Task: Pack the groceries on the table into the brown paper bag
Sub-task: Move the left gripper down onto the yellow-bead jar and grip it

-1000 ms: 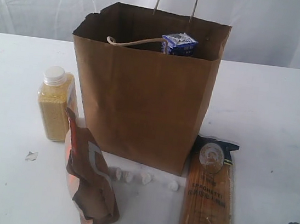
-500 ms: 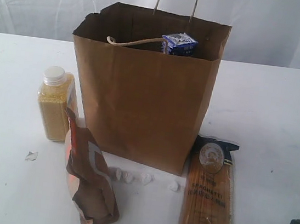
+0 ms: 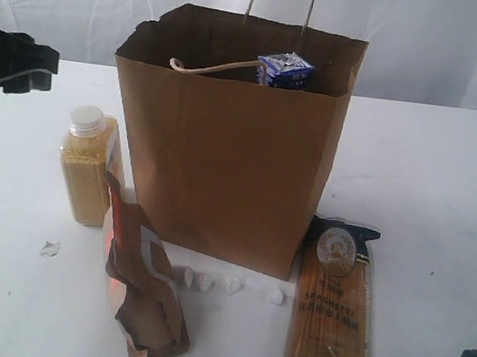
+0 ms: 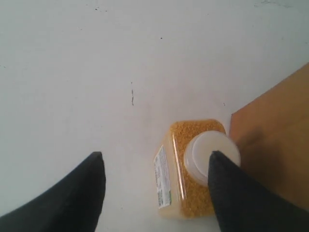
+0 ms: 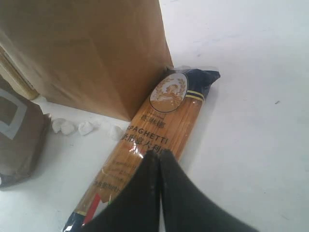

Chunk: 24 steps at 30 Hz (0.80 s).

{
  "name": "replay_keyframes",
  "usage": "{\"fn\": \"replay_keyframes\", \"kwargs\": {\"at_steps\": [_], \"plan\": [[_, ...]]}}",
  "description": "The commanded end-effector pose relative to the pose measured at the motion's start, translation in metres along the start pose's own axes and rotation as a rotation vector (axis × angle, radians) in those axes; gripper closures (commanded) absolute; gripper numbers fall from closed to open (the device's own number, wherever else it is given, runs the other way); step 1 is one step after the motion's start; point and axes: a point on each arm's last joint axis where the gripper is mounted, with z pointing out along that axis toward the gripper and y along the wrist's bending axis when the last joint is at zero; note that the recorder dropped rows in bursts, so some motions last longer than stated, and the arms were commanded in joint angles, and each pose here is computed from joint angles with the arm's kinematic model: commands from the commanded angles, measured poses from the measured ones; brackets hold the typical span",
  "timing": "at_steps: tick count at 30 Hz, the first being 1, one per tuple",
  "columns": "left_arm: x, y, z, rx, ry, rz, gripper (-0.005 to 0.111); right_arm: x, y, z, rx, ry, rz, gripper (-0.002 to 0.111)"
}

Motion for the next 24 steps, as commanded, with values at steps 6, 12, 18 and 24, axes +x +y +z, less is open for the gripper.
{"fn": "replay_keyframes", "kwargs": {"at_steps": [6, 12, 18, 24], "plan": [[0.001, -0.015, 0.029, 0.06, -0.053, 0.004, 0.042, 0.001, 0.0, 0.0, -0.001, -0.007, -0.002, 0.108], [0.002, -0.026, 0.046, 0.094, -0.1, 0.019, 0.033, 0.001, 0.0, 0.0, -0.001, -0.007, -0.002, 0.108], [0.009, -0.027, 0.064, 0.092, -0.074, 0.024, 0.033, 0.001, 0.0, 0.0, -0.001, -0.007, -0.002, 0.108], [0.016, -0.026, 0.076, 0.081, -0.033, 0.025, 0.033, 0.001, 0.0, 0.0, -0.001, -0.007, -0.002, 0.108]]}}
